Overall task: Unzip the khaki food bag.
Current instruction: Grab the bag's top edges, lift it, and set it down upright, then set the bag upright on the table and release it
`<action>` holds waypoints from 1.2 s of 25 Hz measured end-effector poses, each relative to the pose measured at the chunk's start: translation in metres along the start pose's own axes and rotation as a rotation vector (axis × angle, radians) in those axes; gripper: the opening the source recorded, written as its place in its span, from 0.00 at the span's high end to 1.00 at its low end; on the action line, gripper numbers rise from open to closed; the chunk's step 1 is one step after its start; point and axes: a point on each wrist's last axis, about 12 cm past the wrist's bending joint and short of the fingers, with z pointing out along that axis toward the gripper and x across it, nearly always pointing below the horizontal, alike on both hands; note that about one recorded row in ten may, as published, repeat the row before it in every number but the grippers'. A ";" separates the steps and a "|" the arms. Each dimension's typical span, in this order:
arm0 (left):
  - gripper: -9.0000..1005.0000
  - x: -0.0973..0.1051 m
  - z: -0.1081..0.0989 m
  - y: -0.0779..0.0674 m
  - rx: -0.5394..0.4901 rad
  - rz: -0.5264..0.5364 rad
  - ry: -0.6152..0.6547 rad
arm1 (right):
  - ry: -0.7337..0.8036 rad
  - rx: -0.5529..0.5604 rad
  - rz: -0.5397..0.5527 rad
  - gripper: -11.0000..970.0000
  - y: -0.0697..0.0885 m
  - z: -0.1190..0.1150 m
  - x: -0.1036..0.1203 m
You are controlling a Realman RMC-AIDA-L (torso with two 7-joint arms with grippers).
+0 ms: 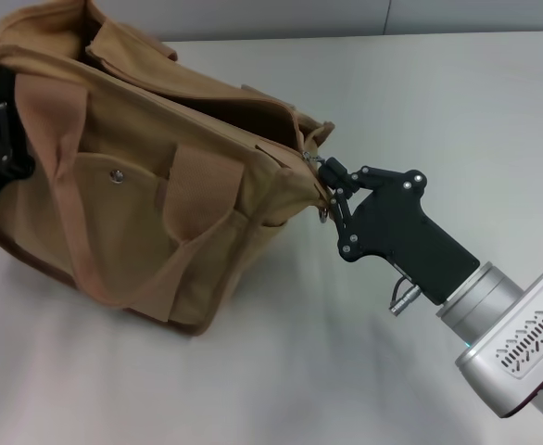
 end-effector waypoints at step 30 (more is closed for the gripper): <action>0.94 0.000 -0.004 0.001 -0.008 0.003 0.009 | -0.051 -0.437 0.538 0.35 0.029 -0.030 -0.011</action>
